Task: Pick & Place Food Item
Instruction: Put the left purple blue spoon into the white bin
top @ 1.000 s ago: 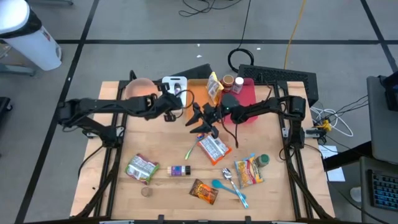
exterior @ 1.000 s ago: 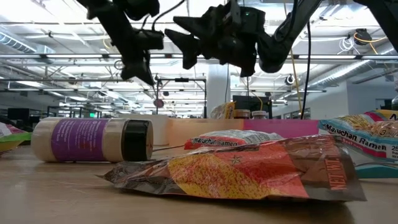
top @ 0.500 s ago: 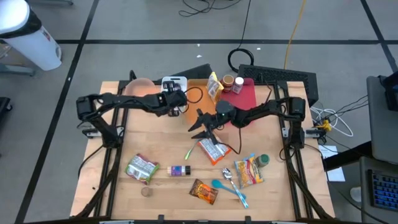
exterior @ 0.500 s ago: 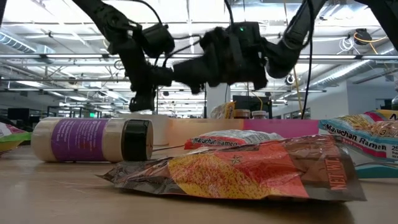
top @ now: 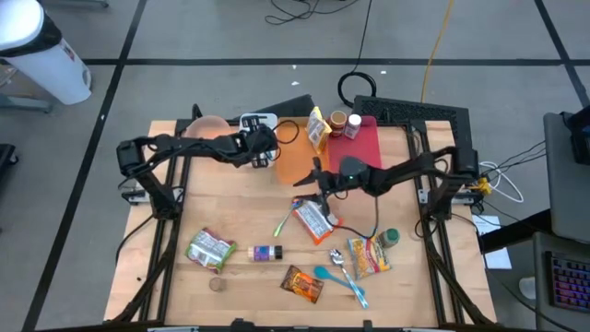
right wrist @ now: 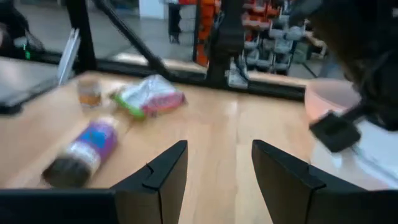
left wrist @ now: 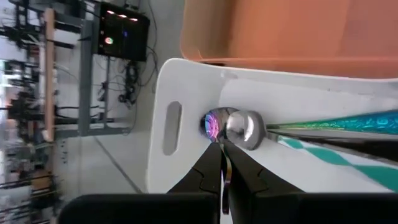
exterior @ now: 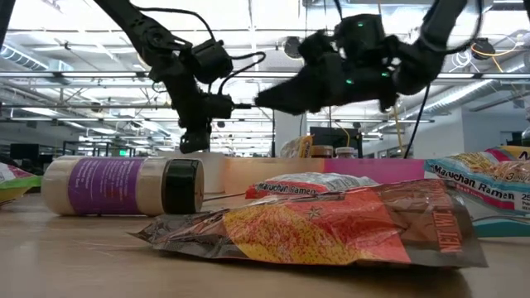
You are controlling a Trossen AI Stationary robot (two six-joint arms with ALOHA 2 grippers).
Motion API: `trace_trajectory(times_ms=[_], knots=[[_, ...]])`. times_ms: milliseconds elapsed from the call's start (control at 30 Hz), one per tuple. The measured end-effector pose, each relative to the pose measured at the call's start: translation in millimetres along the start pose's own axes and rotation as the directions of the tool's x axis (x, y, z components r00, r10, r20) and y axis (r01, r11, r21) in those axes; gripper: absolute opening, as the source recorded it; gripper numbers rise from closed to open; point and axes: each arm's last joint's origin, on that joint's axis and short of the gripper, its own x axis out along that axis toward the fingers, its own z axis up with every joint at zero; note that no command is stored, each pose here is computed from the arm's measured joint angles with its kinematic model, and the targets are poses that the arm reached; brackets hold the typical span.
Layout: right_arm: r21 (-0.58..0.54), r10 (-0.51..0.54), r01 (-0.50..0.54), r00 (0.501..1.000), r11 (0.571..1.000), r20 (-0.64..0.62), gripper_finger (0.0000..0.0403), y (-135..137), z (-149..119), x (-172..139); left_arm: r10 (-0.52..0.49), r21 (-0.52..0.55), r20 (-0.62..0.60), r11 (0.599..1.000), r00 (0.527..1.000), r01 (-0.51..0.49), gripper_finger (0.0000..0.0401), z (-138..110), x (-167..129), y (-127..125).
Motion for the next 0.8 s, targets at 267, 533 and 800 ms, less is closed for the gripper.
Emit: trace_trajectory(times_ms=[267,533,800], knots=[[-0.002,-0.057,0.057,0.998,0.998,0.002,0.0171,10,3,-21,0.009,0.028,-0.043,1.000,0.999,-0.008,0.0010,0,17,-13],[0.015,-0.073,0.073,0.997,0.997,-0.004,0.0171,15,3,-26,0.017,0.029,-0.066,0.999,0.998,-0.015,0.0018,-1,23,-20],[0.014,-0.072,0.072,0.997,0.997,0.002,0.0171,15,3,-26,0.007,0.026,-0.067,1.000,0.998,-0.005,0.0024,-1,23,-22]])
